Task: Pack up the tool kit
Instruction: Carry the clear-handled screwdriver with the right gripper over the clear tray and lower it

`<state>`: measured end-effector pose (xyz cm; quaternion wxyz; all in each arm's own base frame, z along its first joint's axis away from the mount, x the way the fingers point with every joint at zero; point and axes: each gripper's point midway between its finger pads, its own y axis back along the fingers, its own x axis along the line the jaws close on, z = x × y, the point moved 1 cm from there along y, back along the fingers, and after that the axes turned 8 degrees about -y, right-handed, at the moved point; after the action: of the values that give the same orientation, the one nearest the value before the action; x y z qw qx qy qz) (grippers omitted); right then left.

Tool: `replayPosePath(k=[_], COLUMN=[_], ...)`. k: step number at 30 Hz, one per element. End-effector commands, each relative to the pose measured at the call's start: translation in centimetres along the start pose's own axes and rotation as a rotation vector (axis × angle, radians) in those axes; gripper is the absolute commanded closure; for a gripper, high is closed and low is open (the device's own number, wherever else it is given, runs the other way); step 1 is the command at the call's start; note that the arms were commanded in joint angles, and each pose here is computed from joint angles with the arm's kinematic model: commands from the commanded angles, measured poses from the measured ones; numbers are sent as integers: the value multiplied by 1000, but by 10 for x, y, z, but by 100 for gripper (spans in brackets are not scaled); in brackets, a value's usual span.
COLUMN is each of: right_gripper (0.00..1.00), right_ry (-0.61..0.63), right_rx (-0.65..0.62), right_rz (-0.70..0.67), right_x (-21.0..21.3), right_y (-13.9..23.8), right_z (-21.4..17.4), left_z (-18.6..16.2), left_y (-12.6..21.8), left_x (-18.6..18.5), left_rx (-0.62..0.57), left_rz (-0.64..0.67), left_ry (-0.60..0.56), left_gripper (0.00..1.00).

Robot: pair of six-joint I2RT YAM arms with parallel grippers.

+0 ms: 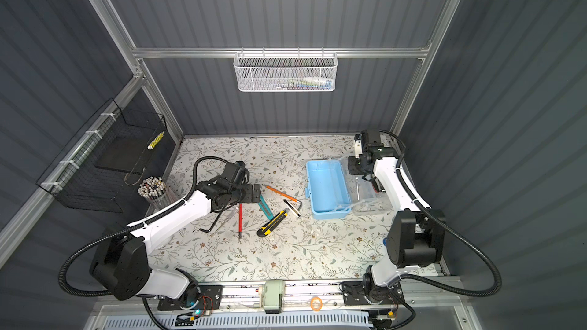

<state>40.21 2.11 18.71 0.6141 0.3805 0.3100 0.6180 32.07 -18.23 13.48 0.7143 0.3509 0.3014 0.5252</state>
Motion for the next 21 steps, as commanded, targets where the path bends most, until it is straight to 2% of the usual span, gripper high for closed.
replayPosePath(k=[1, 5, 11, 21], right_gripper=[95, 95, 95, 95], right_ry=[5, -9, 14, 30], right_rx=[15, -25, -35, 27], right_rz=[-4, 77, 51, -47], right_x=[-4, 10, 3, -18], right_y=[6, 23, 35, 1], right_z=[5, 18, 30, 19], left_z=[-11, -13, -15, -19], left_y=[1, 0, -3, -4], left_x=[7, 7, 6, 10], left_rx=[31, 36, 46, 52], left_rz=[25, 23, 15, 28], left_ry=[-22, -23, -22, -19], left_gripper=[0, 0, 0, 0])
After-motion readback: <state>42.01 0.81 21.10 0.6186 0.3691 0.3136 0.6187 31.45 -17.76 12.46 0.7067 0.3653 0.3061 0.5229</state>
